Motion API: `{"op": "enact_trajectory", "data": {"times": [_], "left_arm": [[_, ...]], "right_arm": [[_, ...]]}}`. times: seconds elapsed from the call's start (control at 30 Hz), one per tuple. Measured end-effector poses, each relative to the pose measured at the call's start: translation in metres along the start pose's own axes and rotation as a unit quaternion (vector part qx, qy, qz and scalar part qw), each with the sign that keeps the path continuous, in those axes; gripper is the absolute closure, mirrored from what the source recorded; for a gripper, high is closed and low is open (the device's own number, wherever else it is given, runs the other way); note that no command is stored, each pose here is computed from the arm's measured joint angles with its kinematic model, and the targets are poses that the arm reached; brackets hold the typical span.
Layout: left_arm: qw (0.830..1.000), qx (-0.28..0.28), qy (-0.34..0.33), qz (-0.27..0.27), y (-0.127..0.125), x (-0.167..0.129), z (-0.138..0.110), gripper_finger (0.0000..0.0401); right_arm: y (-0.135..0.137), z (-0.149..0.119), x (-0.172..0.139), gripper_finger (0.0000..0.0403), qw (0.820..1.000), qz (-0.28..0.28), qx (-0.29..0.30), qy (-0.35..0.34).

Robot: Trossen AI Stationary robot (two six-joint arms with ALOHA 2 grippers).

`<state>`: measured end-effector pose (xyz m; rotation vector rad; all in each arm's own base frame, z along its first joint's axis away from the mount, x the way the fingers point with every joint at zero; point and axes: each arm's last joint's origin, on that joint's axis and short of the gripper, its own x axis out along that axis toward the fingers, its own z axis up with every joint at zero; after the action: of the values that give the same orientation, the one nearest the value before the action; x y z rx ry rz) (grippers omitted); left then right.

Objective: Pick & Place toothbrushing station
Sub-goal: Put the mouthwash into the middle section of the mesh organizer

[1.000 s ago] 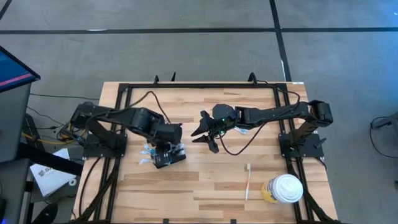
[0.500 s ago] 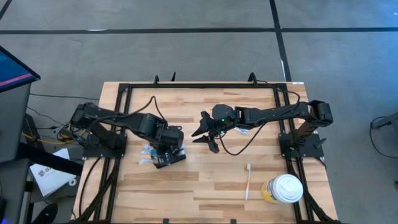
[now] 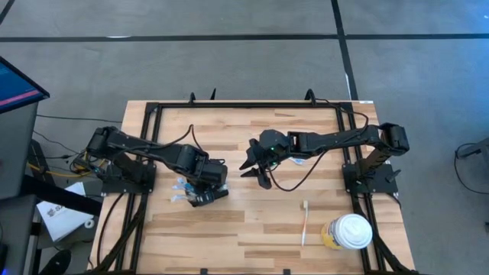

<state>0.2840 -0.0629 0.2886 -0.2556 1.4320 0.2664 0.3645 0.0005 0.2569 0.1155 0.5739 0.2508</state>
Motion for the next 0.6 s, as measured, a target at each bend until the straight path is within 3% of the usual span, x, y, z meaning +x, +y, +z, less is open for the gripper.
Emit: {"op": "enact_trajectory", "data": {"times": [0.3, 0.6], "left_arm": [[0.999, -0.003, -0.026, -0.020, 0.002, 0.007, -0.001, 0.0321], [0.994, -0.029, -0.090, -0.059, 0.019, 0.008, -0.021, 0.0321]], "right_arm": [[0.000, -0.003, 0.000, 0.0282, 1.000, 0.000, 0.009, 0.014], [0.000, -0.004, 0.000, 0.0282, 1.000, -0.001, 0.018, 0.019]]}}
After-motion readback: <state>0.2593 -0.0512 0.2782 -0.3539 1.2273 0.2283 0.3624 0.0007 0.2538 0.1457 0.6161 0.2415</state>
